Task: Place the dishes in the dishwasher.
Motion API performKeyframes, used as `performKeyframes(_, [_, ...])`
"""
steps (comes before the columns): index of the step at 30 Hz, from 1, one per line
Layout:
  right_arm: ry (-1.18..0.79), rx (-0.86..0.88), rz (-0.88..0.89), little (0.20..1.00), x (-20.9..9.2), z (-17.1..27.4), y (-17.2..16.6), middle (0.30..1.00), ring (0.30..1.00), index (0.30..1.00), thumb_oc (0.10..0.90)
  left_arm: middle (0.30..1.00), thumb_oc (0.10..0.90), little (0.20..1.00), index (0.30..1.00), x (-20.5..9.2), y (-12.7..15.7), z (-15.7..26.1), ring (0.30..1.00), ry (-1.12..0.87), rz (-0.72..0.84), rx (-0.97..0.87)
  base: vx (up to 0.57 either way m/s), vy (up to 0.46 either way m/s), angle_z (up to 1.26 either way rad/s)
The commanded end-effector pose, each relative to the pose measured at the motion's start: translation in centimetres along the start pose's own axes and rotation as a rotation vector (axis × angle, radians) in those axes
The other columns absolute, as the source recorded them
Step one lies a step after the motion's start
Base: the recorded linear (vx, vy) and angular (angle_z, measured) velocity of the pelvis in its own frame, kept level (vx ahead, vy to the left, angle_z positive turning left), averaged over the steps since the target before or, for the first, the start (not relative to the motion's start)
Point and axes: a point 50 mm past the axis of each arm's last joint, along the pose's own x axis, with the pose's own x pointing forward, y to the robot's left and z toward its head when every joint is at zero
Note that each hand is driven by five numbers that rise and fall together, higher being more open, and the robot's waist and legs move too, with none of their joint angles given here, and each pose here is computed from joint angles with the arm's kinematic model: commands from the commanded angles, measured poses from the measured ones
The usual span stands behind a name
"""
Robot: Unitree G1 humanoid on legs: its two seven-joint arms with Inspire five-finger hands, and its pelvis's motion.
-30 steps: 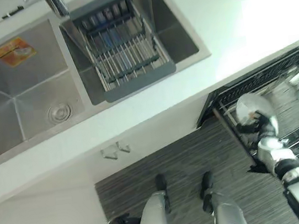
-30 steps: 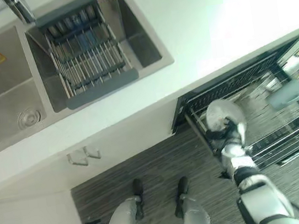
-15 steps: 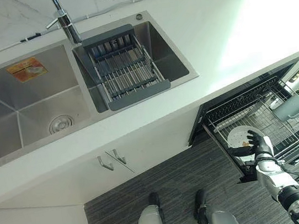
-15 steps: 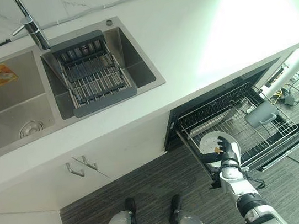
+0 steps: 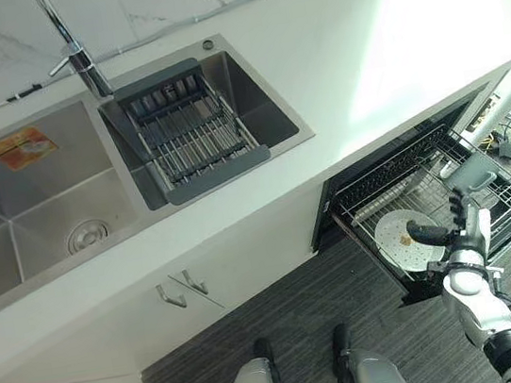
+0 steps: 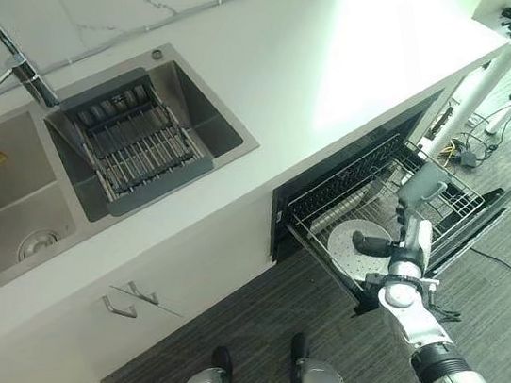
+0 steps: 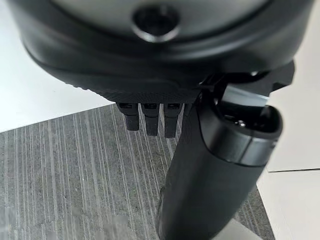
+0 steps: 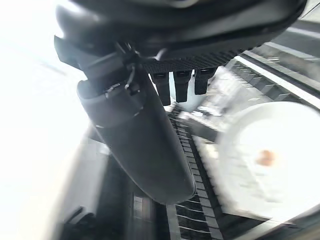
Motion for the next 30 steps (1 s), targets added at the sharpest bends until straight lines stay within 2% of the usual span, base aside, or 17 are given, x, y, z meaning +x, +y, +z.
performKeyframes(1, [-0.376,0.197,-0.185,0.900,0.9,6.6,-2.7,0.900,0.900,0.900,0.800,0.900,0.800,0.900,0.900,0.1,0.1,-3.1,0.900,0.066,0.035,0.051,0.02,0.058,-0.05])
performKeyframes(5, [-0.528,0.273,-0.378,0.900,-0.5,7.8,-5.5,0.900,0.900,0.900,0.800,0.900,0.800,0.900,0.900,0.1,-0.2,-3.9,0.900,0.085,0.014,-0.005,0.00,0.076,-0.13])
performKeyframes(6, [-0.562,0.300,-0.476,0.900,-0.9,7.7,-6.5,0.900,0.900,0.900,0.800,0.900,0.800,0.900,0.900,0.1,-0.2,-4.0,0.900,0.086,0.009,-0.012,-0.02,0.058,-0.15])
performKeyframes(11, [-0.385,0.476,-0.762,0.900,-1.3,3.8,-10.2,0.900,0.900,0.900,0.800,0.900,0.800,0.900,0.900,0.1,0.4,-4.4,0.900,0.096,0.005,-0.019,0.01,0.031,-0.16])
performKeyframes(14, [-0.234,0.548,-0.968,0.900,-2.1,-0.4,-13.0,0.900,0.900,0.900,0.800,0.900,0.800,0.900,0.900,0.2,1.0,-4.0,0.900,0.105,0.004,-0.019,0.01,0.004,-0.03])
performKeyframes(19, [-0.025,0.582,-1.108,0.900,-2.5,-4.7,-14.7,0.900,0.900,0.900,0.800,0.900,0.800,0.900,0.900,0.3,0.9,-2.8,0.900,0.111,0.001,-0.019,-0.02,0.003,-0.06])
performKeyframes(23, [0.084,0.527,-1.066,0.900,-2.0,-6.1,-14.3,0.900,0.900,0.900,0.800,0.900,0.800,0.900,0.900,0.2,-0.2,-1.5,0.900,0.097,-0.013,-0.017,-0.05,-0.006,-0.03])
performKeyframes(27, [0.265,0.392,-0.856,0.900,-0.6,-7.8,-12.5,0.900,0.900,0.900,0.800,0.900,0.800,0.900,0.900,0.0,-2.1,0.3,0.900,0.069,-0.017,0.000,-0.06,-0.013,0.02])
performKeyframes(30, [0.289,0.284,-0.705,0.900,0.7,-7.3,-11.4,0.900,0.900,0.900,0.800,0.900,0.800,0.900,0.900,-0.1,-2.9,1.1,0.900,0.054,-0.022,-0.005,-0.05,-0.030,0.29])
